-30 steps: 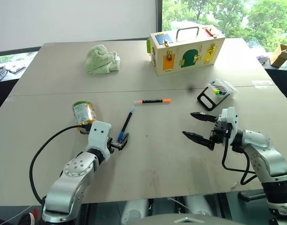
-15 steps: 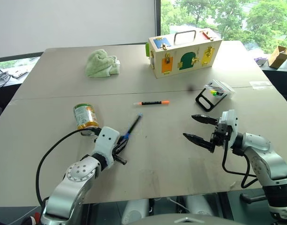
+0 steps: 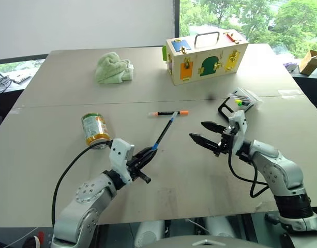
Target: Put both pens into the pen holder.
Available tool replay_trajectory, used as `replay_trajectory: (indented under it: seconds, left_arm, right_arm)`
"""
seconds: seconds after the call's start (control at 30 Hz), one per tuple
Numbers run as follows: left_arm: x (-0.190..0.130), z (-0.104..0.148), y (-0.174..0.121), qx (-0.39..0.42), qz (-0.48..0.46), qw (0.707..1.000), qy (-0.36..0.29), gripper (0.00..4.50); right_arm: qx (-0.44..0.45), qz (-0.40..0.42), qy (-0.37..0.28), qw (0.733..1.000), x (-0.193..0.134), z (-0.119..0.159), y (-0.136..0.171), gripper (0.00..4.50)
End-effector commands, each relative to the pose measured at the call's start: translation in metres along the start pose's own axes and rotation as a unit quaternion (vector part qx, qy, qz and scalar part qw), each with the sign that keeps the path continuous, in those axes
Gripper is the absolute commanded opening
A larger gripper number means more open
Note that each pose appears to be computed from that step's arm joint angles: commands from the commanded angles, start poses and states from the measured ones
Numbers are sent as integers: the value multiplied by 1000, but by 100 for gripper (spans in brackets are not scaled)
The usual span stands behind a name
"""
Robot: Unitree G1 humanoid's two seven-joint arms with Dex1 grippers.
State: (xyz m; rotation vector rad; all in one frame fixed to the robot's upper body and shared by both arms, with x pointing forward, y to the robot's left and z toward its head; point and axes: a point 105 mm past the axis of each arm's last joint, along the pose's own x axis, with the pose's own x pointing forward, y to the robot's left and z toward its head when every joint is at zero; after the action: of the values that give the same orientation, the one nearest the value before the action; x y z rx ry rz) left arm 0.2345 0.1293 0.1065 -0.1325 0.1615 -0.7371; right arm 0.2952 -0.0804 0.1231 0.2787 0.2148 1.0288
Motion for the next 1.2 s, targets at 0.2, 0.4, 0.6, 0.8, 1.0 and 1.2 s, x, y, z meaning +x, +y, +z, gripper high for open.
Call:
replay_trajectory:
  seconds: [0.2,0.4,0.6,0.8,1.0,1.2]
  left_arm:
    - [-7,12,-19,-24,-78,997,-11,4]
    - [-8,10,-17,-16,-72,997,-6,0]
    - [-10,6,-18,-22,-72,997,1,0]
    - [-6,0,-1,-11,-25,999,30,282]
    - [1,33,2,25,-31,999,-18,328]
    - [12,51,-21,104,-107,989,19,328]
  right_arm:
    - [198,144,1,970,24,37,50,450]
    - [216,134,-5,967,37,39,52,396]
    - [211,128,-10,969,39,39,51,127]
    - [122,66,-39,990,52,62,40,44]
    - [-126,1,-81,989,24,123,22,44]
    - [-431,-22,24,902,-13,158,17,44]
